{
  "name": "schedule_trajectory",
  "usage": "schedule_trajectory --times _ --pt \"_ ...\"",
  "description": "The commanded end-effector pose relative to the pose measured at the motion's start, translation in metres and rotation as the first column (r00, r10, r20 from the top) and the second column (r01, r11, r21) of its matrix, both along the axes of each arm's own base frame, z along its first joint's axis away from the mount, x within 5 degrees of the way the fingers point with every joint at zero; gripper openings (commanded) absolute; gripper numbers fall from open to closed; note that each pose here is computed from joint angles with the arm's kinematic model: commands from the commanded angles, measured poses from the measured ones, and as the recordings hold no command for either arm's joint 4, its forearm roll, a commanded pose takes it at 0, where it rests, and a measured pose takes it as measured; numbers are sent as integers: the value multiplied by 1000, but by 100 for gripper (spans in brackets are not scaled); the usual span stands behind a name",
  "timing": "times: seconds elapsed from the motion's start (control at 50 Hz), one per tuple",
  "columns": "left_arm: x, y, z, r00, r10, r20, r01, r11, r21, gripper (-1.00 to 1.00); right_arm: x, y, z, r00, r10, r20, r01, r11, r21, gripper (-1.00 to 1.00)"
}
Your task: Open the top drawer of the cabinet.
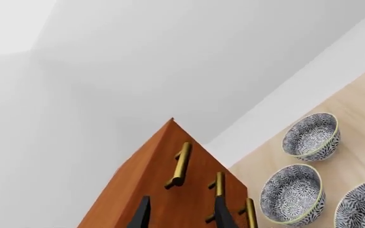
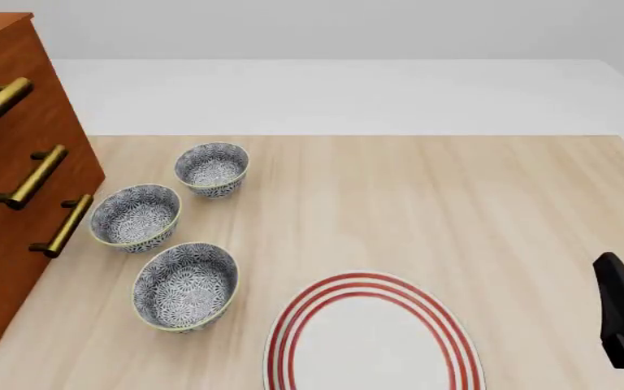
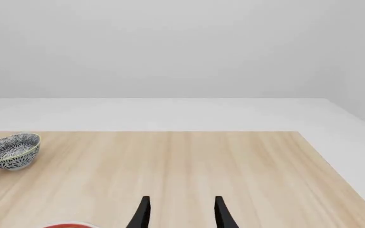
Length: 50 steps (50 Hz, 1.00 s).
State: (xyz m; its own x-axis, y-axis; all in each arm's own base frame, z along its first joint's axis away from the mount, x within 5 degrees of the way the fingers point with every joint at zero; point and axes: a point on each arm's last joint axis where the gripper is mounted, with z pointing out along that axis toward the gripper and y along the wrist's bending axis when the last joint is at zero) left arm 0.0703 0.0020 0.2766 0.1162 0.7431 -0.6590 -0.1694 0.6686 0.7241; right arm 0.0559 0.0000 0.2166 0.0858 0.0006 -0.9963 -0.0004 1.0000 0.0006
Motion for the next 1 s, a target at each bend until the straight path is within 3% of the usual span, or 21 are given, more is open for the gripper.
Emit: schedule_trajectory --times 0.02,0.14,0.28,0.34,0.36,0.42,0.52,0.76,1.0 --pt "9 4 2 998 57 0 -57 998 41 100 0 0 0 1000 0 0 0 1000 0 100" --pt "12 5 4 997 72 -5 -71 995 62 100 0 0 0 1000 0 0 0 1000 0 100" --pt "18 5 -6 997 82 -10 -79 984 158 100 0 0 0 1000 0 0 0 1000 0 100" --pt "18 5 -5 996 83 -7 -81 984 160 100 0 0 0 1000 0 1 0 1000 -1 100" --pt "18 4 -8 996 85 9 -86 977 197 100 0 0 0 1000 -1 -1 1 1000 0 100" --pt "18 4 -6 996 87 10 -87 975 203 100 0 0 0 1000 0 0 0 1000 0 100" --pt "21 3 -14 996 85 8 -85 961 265 100 0 0 0 1000 0 0 0 1000 0 100" --pt "33 3 -14 996 90 -1 -84 940 331 100 0 0 0 1000 0 0 0 1000 0 100" --pt "47 7 -15 992 126 -24 -109 928 355 100 0 0 0 1000 0 0 0 1000 0 100"
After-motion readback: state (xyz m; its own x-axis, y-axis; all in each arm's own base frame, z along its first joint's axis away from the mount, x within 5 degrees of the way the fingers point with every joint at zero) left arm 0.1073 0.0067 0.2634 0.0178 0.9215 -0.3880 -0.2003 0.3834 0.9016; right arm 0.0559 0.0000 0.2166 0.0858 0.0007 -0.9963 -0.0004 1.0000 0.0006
